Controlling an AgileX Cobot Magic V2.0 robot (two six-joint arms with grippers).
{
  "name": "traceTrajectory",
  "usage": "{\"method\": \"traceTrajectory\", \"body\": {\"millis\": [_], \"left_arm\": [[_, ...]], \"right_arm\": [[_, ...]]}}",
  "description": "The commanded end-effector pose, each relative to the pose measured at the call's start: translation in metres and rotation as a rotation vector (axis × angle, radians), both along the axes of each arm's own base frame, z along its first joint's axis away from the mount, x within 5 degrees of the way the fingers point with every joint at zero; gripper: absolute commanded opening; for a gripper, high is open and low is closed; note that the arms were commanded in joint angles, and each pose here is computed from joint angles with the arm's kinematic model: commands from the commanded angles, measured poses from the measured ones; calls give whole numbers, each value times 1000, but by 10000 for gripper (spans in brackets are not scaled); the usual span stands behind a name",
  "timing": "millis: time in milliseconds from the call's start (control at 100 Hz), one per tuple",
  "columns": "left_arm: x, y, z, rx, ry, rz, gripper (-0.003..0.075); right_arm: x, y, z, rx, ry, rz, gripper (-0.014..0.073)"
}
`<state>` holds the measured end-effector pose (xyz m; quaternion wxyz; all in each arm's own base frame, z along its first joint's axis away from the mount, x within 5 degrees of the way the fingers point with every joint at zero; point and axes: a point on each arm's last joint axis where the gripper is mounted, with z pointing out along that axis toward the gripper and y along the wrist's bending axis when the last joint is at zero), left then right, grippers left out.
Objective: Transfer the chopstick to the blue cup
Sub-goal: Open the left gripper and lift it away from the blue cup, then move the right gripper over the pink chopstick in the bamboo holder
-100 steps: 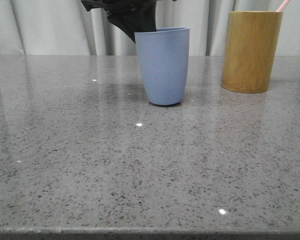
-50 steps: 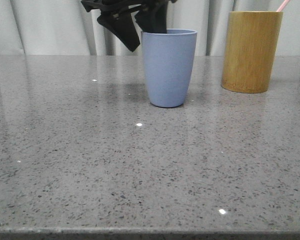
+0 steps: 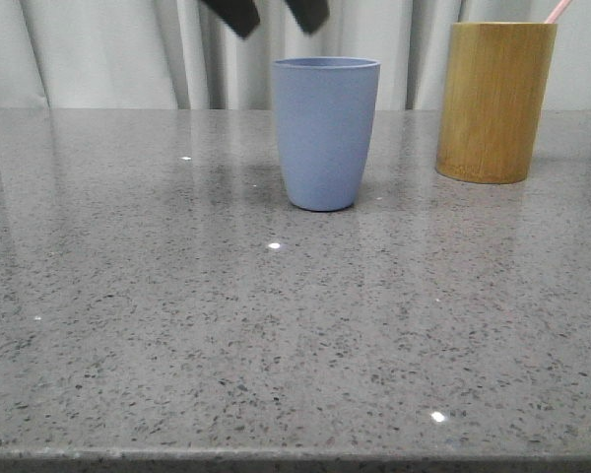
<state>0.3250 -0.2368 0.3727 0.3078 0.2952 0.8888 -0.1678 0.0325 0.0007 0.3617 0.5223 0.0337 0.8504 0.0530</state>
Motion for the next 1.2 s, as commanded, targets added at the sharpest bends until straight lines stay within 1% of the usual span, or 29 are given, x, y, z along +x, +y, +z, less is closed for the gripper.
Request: {"method": "traceTrajectory", "body": {"millis": [0, 120, 300, 440, 530, 640, 780, 870, 1000, 1190], "left_arm": [[-20, 10, 52, -122, -153, 0, 474], [-31, 24, 72, -145, -196, 15, 474], [-41, 65, 97, -178, -267, 101, 474], [-52, 107, 96, -168, -283, 208, 474], [-60, 138, 84, -148, -273, 302, 474], [-82, 174, 69, -139, -282, 417, 474], [-120, 203, 49, -136, -305, 523, 474], [-146, 211, 36, -150, -318, 555, 474], [-180, 212, 18, -187, -332, 557, 474], [-209, 214, -15, -181, -309, 559, 474]], "right_arm": [[4, 0, 14, -5, -83, -5, 622], [4, 0, 14, -5, -83, -5, 622], [4, 0, 14, -5, -83, -5, 622], [4, 0, 14, -5, -83, -5, 622], [4, 0, 14, -5, -83, -5, 622], [4, 0, 14, -5, -83, -5, 622], [4, 0, 14, -5, -83, -5, 622], [4, 0, 14, -5, -83, -5, 622], [4, 0, 14, -5, -83, -5, 622], [4, 0, 14, -5, -83, -5, 622]]}}
